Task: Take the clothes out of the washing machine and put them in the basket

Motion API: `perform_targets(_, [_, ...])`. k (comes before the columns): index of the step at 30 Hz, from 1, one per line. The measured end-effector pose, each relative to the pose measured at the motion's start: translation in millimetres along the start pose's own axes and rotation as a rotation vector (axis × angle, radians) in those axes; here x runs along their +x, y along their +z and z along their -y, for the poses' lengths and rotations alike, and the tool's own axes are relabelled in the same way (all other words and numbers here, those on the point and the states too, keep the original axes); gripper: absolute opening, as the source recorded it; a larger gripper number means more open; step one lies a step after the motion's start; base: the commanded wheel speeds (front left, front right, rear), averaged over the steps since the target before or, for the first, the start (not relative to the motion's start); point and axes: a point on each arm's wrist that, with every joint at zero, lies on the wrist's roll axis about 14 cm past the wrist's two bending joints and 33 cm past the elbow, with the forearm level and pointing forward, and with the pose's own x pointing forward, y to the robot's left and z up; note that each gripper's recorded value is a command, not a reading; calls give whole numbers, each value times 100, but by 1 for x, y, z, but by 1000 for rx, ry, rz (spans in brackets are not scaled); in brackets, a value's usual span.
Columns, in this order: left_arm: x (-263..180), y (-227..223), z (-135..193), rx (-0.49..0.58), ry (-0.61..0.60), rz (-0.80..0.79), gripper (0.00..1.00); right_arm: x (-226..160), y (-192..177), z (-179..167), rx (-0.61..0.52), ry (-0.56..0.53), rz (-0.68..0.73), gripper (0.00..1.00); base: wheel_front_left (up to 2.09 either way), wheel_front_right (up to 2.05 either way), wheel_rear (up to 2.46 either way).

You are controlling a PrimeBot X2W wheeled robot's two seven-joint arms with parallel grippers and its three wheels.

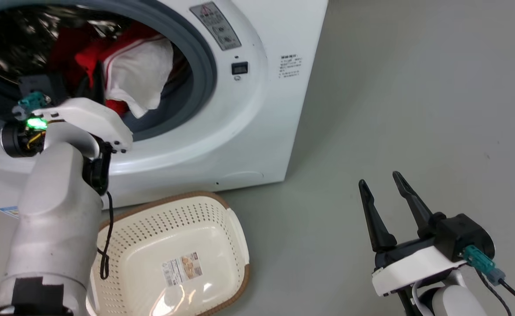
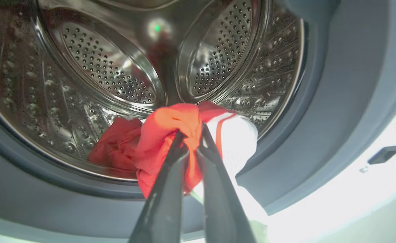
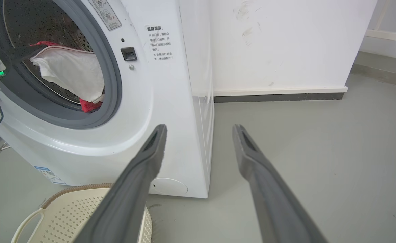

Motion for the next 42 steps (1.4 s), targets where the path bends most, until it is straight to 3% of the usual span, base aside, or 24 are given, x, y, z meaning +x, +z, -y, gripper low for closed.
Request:
perform_targets(28, [-139, 122, 18, 83, -35, 396, 0, -31, 38, -37, 14, 95, 80, 100, 0, 0, 0])
perform_targets(35, [-188, 109, 23, 74, -5, 364, 0, -32, 41, -49, 13, 130, 86, 100, 0, 0, 0])
perform_targets(42, [-217, 48, 20, -3, 56, 174, 0, -28, 37, -56, 17, 154, 70, 100, 0, 0, 0])
